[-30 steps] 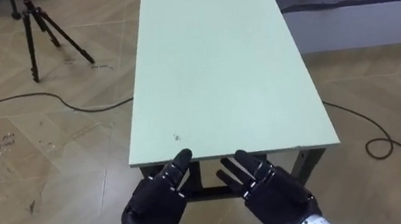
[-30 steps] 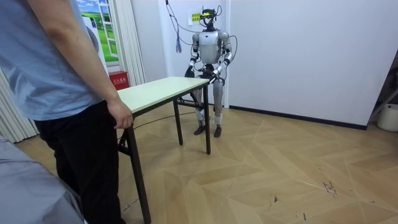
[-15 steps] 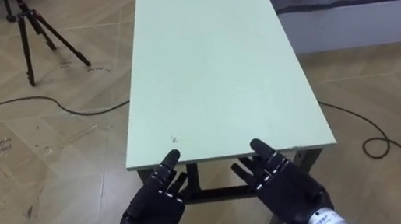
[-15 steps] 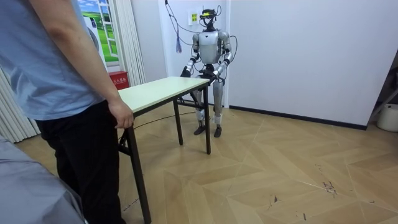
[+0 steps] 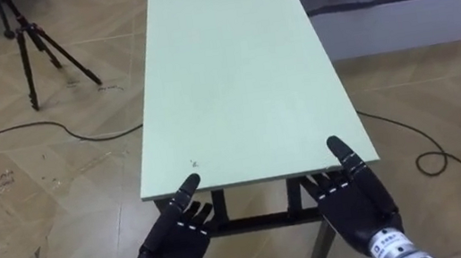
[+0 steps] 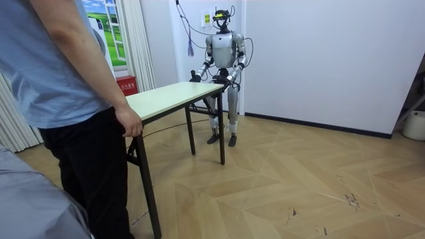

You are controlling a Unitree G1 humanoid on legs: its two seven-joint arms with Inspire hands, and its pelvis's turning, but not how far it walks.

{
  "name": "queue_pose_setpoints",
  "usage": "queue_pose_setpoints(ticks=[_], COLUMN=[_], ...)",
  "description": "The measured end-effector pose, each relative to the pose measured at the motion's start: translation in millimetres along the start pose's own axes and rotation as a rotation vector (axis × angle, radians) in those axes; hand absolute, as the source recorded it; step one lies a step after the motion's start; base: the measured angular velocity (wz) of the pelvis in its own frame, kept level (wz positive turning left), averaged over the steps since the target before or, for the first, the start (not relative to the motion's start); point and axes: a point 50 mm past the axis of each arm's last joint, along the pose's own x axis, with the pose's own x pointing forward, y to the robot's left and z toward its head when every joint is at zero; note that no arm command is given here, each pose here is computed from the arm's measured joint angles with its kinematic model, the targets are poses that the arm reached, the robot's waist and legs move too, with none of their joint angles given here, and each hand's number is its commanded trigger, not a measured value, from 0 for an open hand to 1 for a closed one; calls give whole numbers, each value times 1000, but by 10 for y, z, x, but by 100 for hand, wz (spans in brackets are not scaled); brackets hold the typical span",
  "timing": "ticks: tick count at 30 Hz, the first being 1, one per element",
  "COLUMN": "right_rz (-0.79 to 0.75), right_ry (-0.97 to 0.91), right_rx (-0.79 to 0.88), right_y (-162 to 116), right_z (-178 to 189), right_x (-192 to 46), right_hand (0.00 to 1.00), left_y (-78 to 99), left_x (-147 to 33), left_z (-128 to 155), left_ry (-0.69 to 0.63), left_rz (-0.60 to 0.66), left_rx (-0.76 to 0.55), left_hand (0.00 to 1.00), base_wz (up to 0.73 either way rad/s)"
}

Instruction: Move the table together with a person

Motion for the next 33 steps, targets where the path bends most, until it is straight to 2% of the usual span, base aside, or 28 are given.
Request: queue_pose_setpoints(ticks=[6,11,19,33], right_rz=[3,-10,-10,1], right_ry=[-10,-9,-9,-21], right_rx=[10,1,-11,-16], right_y=[7,29,50,79], right_z=[-10,-21,-46,-84], right_x=[8,37,61,89], right_hand=[0,0,0,0], left_y=[-50,-253,-316,-350], left_x=[34,89,114,119], left_z=[5,26,27,45], left_ry=[4,-2,-19,-41], left_rz=[-3,-58,-51,-54], left_rx=[35,53,116,84], left_hand=[0,0,0,0], base_wz=[2,1,0,0])
